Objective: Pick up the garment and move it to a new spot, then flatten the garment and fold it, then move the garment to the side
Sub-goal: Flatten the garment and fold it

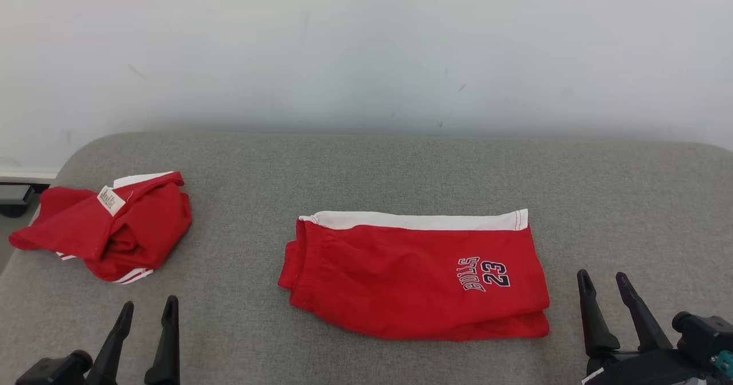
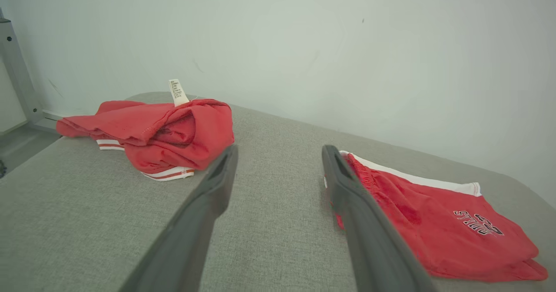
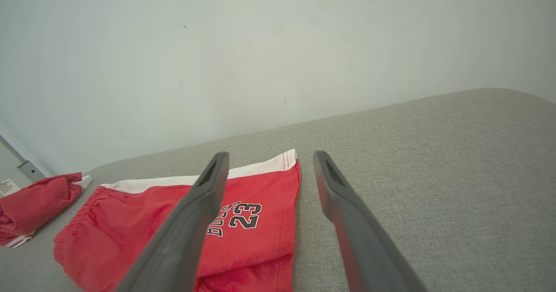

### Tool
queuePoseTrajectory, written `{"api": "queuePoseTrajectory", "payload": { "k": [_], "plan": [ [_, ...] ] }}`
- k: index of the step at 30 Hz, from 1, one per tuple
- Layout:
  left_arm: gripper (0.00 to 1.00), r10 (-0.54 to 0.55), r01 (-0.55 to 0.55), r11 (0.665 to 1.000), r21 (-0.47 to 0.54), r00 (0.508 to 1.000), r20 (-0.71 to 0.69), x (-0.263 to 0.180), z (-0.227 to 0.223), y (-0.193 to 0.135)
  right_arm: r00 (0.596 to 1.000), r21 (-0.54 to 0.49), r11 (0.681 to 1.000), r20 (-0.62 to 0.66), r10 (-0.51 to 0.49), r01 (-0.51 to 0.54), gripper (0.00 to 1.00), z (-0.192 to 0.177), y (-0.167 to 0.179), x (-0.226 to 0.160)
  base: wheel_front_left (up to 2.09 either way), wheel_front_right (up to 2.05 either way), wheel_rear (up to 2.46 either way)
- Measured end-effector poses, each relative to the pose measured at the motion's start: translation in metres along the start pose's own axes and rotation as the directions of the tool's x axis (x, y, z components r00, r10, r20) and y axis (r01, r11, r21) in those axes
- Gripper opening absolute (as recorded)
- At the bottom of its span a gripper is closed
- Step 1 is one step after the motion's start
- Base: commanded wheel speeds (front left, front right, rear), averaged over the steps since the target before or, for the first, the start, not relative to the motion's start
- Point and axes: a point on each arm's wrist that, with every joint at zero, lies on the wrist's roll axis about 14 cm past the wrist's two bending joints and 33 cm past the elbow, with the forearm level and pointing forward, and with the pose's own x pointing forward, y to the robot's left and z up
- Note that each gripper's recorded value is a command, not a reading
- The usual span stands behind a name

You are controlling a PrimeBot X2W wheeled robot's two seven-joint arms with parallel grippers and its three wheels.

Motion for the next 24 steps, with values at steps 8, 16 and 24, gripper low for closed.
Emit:
{"api": "queuePoseTrajectory", "payload": {
  "k": [8,16,24],
  "plan": [
    [1.0,0.007,-0.007,1.0,0.013,1.0,-0.005,-0.003,0.0011,0.001,1.0,-0.018,1.0,-0.012,0.003,-0.003,1.0,-0.0031,0.0006,0.0016,0.0,0.0,0.0],
    [1.0,0.009,-0.009,1.0,0.007,1.0,-0.009,-0.0038,0.0008,-0.001,1.0,-0.024,1.0,-0.022,0.003,-0.003,1.0,-0.0053,0.0003,0.0022,0.0,0.0,0.0],
    [1.0,0.005,-0.005,1.0,0.003,1.0,-0.017,-0.0014,-0.0006,-0.0038,1.0,-0.065,0.998,-0.021,0.004,-0.005,1.0,0.0016,0.0001,0.0082,0.0,0.0,0.0]
  ]
}}
